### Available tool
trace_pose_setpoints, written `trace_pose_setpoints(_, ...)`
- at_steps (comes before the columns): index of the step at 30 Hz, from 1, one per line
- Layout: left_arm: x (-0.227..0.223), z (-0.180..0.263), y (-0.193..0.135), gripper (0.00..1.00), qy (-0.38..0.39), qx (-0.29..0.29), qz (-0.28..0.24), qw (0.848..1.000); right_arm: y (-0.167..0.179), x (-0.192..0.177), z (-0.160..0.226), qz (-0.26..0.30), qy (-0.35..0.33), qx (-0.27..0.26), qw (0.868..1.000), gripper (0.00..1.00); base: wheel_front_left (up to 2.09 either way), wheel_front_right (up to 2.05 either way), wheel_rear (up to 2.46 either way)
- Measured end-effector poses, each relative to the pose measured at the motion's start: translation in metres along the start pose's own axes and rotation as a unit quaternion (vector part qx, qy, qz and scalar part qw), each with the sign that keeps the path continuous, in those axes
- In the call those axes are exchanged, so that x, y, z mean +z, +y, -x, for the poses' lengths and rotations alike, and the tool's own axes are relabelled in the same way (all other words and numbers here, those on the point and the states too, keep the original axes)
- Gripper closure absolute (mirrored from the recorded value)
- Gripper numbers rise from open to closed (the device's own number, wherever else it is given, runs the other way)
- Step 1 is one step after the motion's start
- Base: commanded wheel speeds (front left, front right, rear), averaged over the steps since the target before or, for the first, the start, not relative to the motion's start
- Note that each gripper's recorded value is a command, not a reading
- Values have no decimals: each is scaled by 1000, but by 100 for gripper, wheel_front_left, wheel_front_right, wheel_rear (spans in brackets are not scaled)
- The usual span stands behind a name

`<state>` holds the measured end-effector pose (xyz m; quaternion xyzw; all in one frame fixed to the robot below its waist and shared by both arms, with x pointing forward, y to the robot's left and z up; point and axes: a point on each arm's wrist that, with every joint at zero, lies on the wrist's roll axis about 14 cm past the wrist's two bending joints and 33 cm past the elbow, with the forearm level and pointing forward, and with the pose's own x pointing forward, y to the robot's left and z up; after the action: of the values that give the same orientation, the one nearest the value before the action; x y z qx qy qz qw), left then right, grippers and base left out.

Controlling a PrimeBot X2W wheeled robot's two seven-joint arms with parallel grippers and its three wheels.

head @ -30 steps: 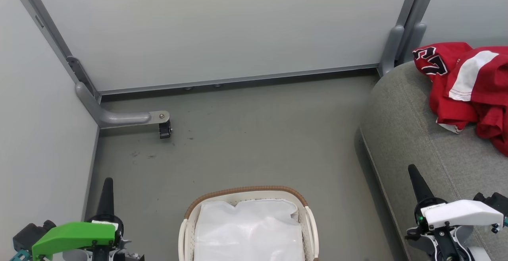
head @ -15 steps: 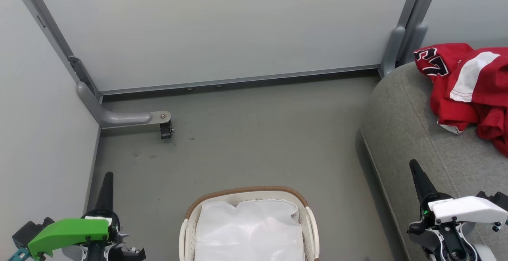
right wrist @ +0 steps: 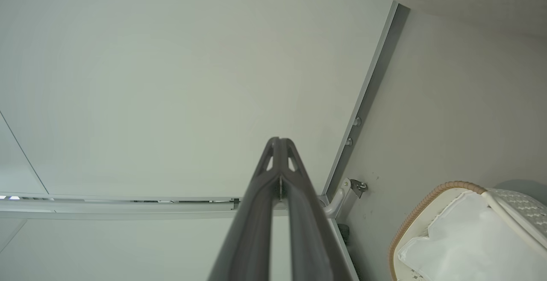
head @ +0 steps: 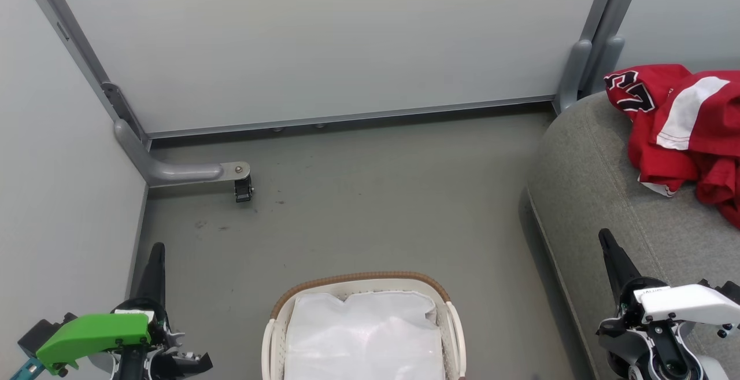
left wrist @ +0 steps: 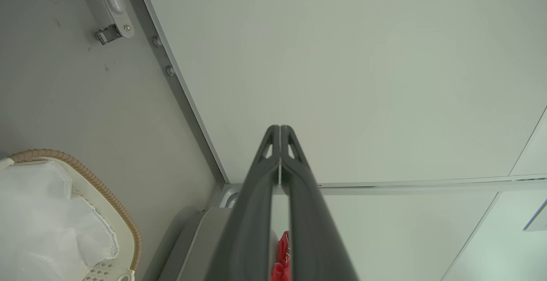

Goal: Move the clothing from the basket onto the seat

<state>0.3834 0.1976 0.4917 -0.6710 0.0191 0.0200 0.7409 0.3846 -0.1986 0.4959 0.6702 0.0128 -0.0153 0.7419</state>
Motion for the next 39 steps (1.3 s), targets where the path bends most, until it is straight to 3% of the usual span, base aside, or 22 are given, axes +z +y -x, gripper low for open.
trace_pose_setpoints(16, 2, -3, -11, 100, 1, -20, 52, 998, 8, 1, -3, -52, 3, 14, 999, 100, 0, 0, 0)
trace_pose_setpoints(39, 2, -3, -12, 100, 1, -21, 52, 998, 8, 1, -3, -53, 3, 15, 998, 100, 0, 0, 0)
